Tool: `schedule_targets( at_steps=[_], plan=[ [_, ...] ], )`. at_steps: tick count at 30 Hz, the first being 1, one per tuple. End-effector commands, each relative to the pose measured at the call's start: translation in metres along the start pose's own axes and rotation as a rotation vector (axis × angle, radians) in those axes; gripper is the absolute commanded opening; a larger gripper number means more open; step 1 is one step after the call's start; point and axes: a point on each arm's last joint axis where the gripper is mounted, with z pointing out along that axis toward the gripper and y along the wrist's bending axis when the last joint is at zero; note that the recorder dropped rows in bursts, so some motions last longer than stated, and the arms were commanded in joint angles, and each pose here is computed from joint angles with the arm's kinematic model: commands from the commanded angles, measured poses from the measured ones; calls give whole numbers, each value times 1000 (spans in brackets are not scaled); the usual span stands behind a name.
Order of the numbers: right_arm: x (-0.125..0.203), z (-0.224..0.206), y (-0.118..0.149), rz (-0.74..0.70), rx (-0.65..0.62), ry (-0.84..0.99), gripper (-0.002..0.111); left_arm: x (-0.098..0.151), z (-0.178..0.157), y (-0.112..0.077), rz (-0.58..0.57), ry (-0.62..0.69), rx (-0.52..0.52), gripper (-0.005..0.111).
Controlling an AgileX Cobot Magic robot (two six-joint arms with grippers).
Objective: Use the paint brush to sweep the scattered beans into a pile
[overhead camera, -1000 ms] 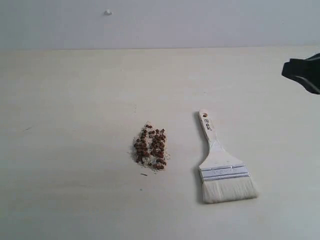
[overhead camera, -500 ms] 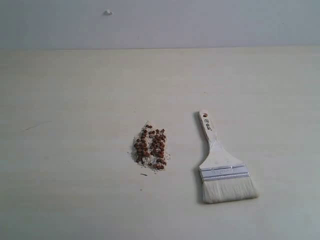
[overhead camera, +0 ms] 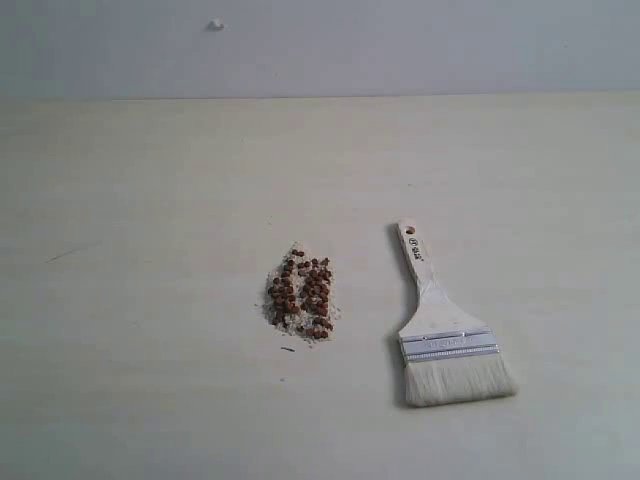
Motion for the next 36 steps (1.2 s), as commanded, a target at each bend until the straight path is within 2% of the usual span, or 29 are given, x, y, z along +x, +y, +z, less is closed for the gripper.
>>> schedule_targets(
  at_steps=[1,11,15,19,23,28,36],
  plan=[
    [1,-1,-5,5,50,-5,0,1,0,0,9,-1,5,0],
    [0,-1,-13,-1,142,-10,0,1,0,0,9,-1,5,0],
    [6,-3,-20,-199,215,77,0,1,0,0,9,-1,5,0],
    [8,-10,-26,-178,297,100,0,1,0,0,9,-1,5,0],
    [7,-17,-30,-219,365,87,0,1,0,0,9,-1,5,0],
    [11,-28,-29,-226,389,96,0,1,0,0,9,-1,5,0],
    [63,-30,-41,-194,399,215,0,1,0,0,9,-1,5,0]
  ],
)
